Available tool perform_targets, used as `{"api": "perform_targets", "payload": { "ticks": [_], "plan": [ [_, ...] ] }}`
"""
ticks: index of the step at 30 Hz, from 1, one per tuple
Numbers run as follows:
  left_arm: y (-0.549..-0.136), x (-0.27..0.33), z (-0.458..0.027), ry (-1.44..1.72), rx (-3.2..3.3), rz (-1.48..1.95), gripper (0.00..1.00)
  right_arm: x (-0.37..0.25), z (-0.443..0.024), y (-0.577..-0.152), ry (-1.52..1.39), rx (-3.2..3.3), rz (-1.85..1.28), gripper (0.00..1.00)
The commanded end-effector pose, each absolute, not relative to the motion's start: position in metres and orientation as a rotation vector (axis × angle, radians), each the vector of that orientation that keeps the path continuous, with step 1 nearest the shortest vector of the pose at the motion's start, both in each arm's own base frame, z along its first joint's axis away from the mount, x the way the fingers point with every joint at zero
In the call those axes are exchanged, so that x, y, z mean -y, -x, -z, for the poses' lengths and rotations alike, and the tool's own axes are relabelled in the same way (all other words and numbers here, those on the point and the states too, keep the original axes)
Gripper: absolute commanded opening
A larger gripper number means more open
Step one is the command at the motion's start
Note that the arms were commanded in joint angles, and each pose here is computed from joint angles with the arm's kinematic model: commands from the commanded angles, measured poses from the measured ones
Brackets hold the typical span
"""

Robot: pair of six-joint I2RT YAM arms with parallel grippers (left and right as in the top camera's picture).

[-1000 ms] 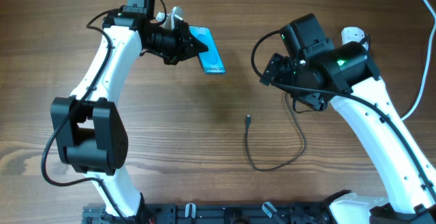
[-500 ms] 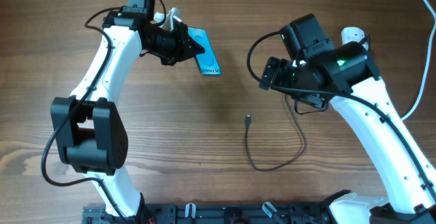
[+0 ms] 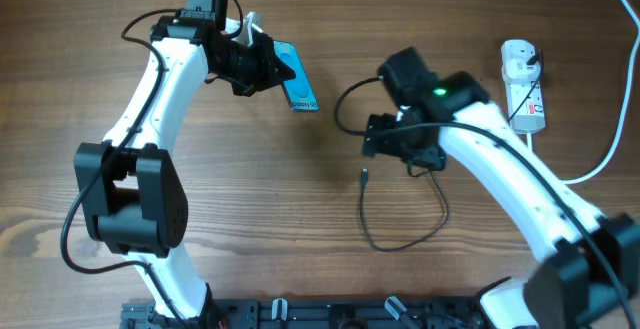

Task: Plug charger to phone and switch on socket
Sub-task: 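Lower the right gripper onto the black USB-C cable end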

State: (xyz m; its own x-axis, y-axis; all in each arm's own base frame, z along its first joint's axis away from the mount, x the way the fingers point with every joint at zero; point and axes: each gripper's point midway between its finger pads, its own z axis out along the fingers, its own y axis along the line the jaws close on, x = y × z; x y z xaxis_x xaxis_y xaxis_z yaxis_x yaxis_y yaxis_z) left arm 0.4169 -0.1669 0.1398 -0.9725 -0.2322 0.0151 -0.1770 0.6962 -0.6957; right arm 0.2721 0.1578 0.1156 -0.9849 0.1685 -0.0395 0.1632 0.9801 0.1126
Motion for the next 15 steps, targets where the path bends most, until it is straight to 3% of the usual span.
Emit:
{"api": "perform_targets", "payload": {
  "ticks": [1, 6, 8, 15],
  "plan": [
    [-0.413, 0.176, -0.154, 0.252, -2.797, 1.135, 0.04, -0.172, -0.087, -0.265, -0.248, -3.164, -0.123, 0.92],
    [-0.416, 0.173, -0.152, 0.26, -2.796, 1.103, 0.04, -0.187, -0.072, -0.259, -0.177, -3.19, -0.1, 0.73],
    [-0.417, 0.171, -0.15, 0.267, -2.799, 1.073, 0.04, -0.194, -0.072, -0.258, -0.145, -3.18, -0.106, 0.59],
    [-0.417, 0.171, -0.15, 0.272, -2.8, 1.074, 0.04, -0.194, -0.063, -0.255, -0.204, -3.174, -0.087, 0.4]
  ]
}}
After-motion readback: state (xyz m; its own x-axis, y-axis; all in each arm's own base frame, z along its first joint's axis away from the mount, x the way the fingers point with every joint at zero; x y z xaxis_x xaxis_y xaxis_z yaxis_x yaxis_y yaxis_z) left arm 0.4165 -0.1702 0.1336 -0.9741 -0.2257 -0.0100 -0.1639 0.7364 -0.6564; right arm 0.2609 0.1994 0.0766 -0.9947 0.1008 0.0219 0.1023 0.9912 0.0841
